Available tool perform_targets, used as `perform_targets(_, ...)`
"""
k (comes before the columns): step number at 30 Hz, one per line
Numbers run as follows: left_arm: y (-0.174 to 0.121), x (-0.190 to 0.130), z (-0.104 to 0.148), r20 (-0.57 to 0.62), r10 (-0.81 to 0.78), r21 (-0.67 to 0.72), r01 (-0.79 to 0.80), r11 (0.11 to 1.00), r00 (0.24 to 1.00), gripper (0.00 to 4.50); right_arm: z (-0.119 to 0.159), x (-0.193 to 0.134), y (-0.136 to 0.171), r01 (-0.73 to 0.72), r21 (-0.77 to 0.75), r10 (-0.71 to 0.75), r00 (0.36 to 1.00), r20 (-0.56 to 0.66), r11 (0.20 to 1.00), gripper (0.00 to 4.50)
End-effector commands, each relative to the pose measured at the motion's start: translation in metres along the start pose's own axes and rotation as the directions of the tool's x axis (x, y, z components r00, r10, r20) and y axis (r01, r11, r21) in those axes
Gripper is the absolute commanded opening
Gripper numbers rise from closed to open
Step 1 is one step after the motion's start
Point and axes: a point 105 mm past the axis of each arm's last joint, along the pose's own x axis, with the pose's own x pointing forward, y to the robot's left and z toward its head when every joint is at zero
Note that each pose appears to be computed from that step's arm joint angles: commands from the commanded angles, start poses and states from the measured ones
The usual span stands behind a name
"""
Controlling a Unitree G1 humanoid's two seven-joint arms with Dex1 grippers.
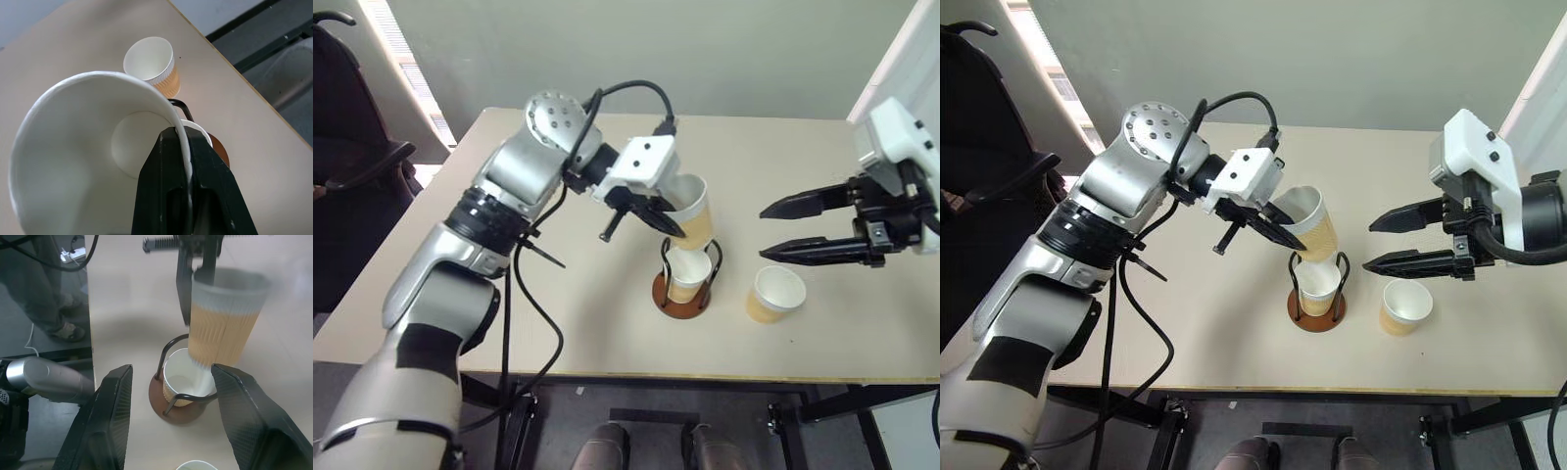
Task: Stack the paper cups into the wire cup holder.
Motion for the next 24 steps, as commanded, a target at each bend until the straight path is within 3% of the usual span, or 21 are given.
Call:
perform_targets(1,0.002,0.005,0.006,-0.02,-0.055,0.072,0.056,0.996,0.998,0.07,0.007,-0.007,0.004,0.042,-0.026,-0.042,0.999,0.017,0.999,2.62)
perform_targets(22,-0.017,0.037,-0.013,-0.076,-0.182,0.094,0.188,0.978,0.98,0.07,0.0,0.001,0.009,0.04,0.007,-0.04,0.999,0.017,0.999,2.62)
perform_targets(24,-0.014,0.04,-0.012,-0.079,-0.18,0.104,0.188,0.977,0.98,0.48,-0.002,0.002,0.009,0.039,0.012,-0.04,0.999,0.006,0.999,2.62)
